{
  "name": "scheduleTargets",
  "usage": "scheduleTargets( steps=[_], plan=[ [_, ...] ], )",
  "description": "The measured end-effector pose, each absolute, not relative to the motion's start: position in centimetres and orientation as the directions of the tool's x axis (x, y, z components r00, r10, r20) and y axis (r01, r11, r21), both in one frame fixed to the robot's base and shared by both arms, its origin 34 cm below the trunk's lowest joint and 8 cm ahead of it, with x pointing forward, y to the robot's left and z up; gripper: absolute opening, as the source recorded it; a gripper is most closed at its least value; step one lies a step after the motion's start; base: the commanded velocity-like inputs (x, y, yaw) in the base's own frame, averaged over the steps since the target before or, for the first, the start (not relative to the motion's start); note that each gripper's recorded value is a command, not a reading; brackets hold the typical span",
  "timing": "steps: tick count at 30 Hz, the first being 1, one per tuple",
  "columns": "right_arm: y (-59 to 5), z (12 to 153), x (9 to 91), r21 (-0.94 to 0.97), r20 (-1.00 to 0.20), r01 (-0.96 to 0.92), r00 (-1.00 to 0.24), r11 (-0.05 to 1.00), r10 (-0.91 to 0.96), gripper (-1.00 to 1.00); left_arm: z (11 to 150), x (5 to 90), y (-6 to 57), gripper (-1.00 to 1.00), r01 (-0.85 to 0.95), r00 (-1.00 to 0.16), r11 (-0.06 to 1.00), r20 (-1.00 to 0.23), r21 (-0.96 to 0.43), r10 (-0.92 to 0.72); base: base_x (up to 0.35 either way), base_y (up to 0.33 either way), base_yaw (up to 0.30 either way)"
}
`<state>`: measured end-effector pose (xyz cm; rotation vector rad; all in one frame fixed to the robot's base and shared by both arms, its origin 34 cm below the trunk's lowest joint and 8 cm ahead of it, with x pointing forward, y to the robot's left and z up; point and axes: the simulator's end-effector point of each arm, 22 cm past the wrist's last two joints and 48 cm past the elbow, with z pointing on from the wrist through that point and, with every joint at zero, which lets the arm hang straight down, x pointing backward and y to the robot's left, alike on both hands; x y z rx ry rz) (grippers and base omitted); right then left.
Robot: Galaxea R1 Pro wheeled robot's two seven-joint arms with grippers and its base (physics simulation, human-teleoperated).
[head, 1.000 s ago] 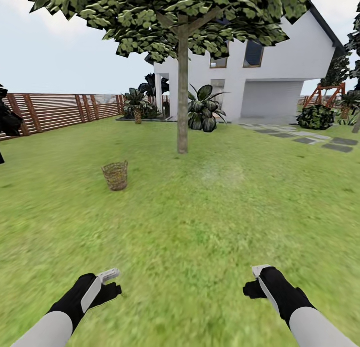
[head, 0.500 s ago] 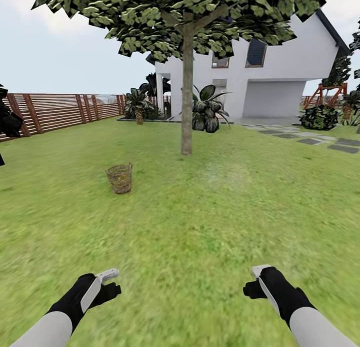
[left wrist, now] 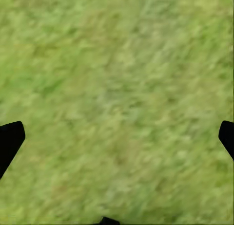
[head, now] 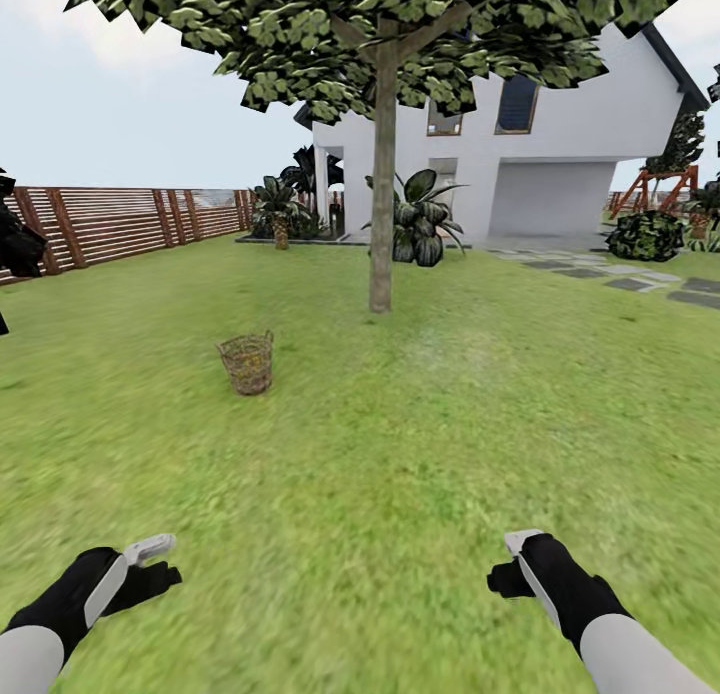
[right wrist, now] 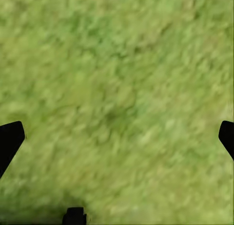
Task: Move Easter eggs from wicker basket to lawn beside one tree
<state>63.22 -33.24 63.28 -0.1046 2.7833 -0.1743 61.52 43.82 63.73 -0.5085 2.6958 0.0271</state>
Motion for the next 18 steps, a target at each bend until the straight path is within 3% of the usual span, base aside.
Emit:
scheduleTargets(
  steps=[18],
  plan=[
    [-33.33,63.27,63.19,-0.134,-0.338,-0.05,-0.937,0.99,-0.093,1.0,64.09,61.66,44.36,1.0,-0.343,-0.853,0.936,-0.391,-0.078,-0.346,0.268,0.228,0.0]
  ],
)
